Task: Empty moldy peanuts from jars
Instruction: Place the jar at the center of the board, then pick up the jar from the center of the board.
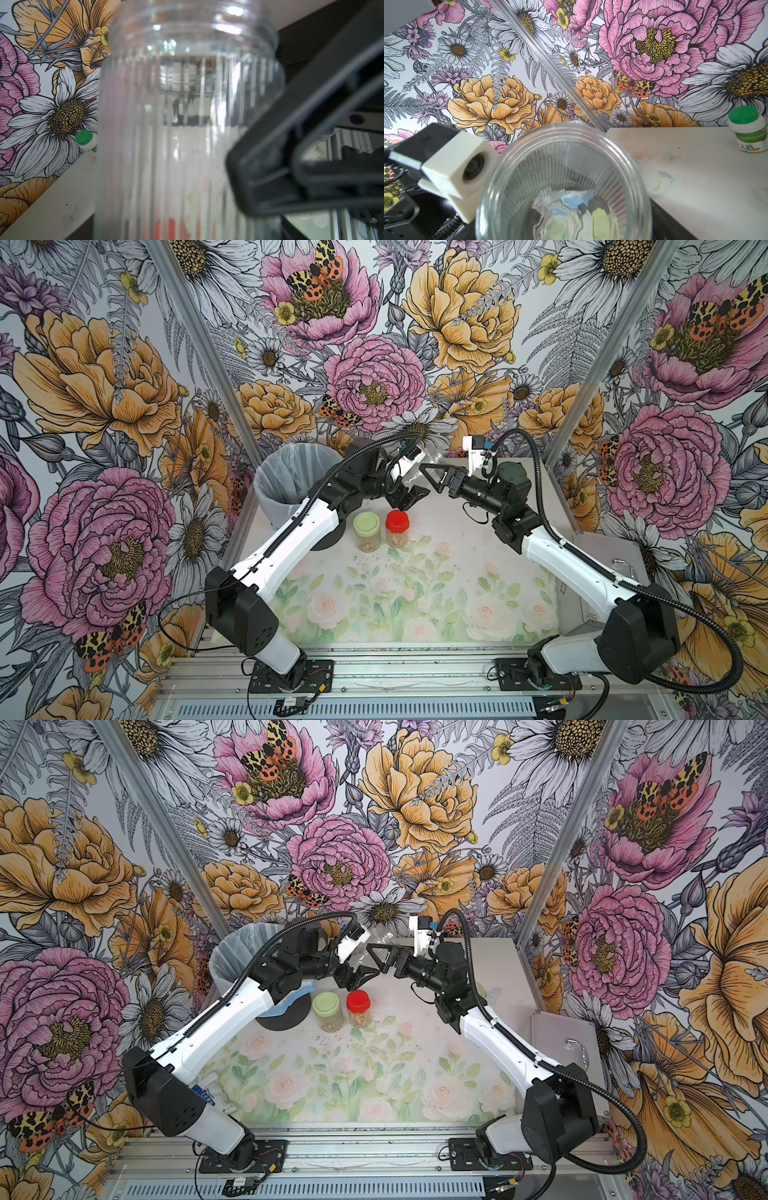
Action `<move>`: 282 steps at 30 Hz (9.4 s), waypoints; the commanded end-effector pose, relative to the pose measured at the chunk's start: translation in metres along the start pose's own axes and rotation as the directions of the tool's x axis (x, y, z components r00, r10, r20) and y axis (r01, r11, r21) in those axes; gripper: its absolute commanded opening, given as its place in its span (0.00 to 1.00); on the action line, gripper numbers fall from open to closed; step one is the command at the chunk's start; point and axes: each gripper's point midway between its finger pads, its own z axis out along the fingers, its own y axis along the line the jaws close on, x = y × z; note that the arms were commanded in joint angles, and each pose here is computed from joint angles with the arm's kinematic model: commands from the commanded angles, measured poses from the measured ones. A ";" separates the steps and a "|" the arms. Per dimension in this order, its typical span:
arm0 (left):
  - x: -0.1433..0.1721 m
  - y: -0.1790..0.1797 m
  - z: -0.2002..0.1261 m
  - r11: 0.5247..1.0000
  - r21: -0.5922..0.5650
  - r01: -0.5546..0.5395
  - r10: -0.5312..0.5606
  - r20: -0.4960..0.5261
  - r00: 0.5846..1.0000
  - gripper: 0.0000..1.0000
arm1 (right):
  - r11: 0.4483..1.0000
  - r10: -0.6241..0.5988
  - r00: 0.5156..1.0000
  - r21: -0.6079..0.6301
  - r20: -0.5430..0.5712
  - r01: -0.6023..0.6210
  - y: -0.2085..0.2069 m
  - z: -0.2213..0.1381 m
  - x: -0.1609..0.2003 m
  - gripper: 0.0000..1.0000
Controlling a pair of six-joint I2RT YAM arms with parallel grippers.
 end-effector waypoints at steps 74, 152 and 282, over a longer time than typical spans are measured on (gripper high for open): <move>0.022 0.008 -0.015 0.892 -0.447 0.073 0.027 0.214 0.976 0.99 | 0.412 -0.433 0.892 0.851 -0.131 0.325 -0.323 -0.060 -0.030 0.48; 0.027 0.021 -0.032 0.871 -0.488 0.054 0.065 0.225 0.972 0.99 | 0.444 -0.278 0.943 0.846 -0.185 0.296 -0.309 -0.072 -0.003 0.98; 0.074 0.081 -0.194 0.579 -0.661 0.477 -0.283 0.385 0.878 0.99 | 0.742 -0.232 0.615 0.272 -0.754 0.613 -0.106 0.130 0.264 0.62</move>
